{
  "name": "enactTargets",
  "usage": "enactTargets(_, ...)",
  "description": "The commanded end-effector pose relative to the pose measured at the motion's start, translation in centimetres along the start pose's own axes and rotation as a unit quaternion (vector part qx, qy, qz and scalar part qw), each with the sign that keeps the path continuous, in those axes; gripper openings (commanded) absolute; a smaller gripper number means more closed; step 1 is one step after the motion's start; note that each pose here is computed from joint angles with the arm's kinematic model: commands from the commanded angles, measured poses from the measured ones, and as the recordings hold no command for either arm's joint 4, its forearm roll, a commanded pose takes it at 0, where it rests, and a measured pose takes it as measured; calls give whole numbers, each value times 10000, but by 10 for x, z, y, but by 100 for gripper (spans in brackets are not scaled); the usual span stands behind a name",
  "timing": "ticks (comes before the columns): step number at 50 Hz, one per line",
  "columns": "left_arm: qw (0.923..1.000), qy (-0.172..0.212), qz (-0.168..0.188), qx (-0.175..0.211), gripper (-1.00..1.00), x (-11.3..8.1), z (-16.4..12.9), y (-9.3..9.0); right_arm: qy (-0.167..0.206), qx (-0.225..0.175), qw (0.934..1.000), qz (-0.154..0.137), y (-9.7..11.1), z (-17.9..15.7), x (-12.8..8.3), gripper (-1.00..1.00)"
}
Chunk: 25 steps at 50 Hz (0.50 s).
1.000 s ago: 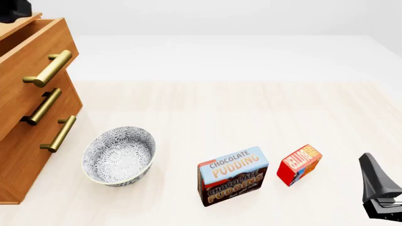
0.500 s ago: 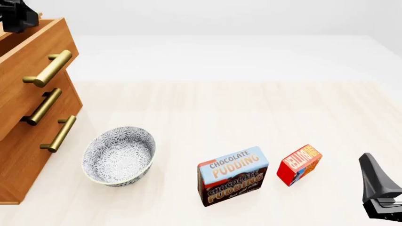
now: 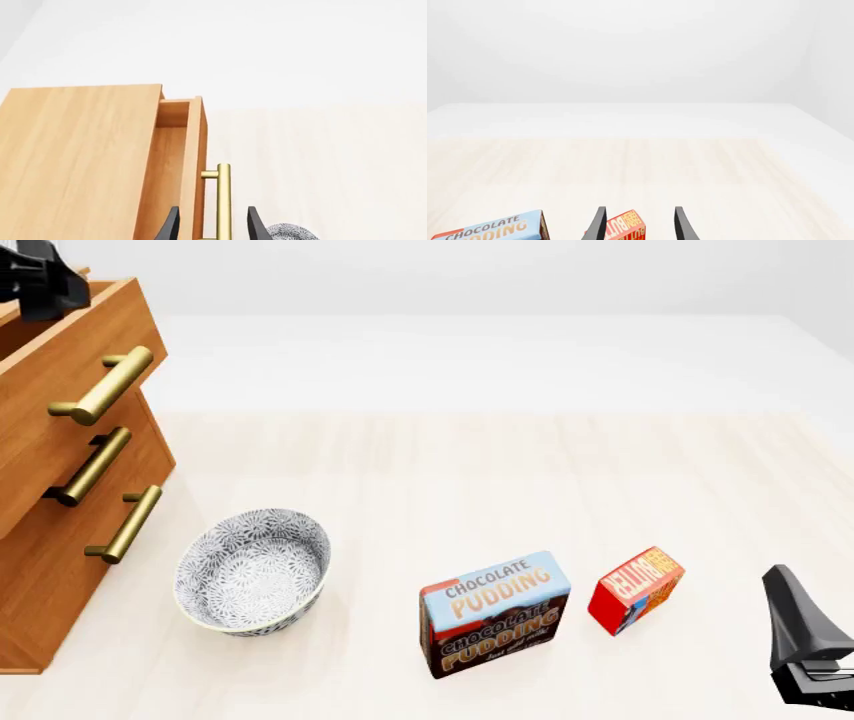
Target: Put the butter at the back in the top drawer of the cabinet and close it.
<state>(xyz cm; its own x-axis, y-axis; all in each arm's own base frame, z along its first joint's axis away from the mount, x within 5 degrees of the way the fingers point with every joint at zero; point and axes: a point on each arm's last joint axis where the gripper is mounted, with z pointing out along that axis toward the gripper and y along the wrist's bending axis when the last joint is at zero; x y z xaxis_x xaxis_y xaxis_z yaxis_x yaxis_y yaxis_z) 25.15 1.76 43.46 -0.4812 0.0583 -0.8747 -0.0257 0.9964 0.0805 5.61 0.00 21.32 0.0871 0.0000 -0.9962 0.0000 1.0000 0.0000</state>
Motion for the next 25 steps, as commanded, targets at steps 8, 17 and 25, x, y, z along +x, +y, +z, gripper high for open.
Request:
enactTargets(8, 10000, 39, -77, -21, 100, 4, 7, 1, 0, 0, 10000, 0, 0, 0, 0, 100)
enactTargets(17, 9999, 14, -115, -46, 100, 6, 8, 2, 0, 0, 10000, 0, 0, 0, 0, 100)
enactTargets(25, 9999, 6, -144, -56, 100, 8, 9, 3, 0, 0, 10000, 0, 0, 0, 0, 100)
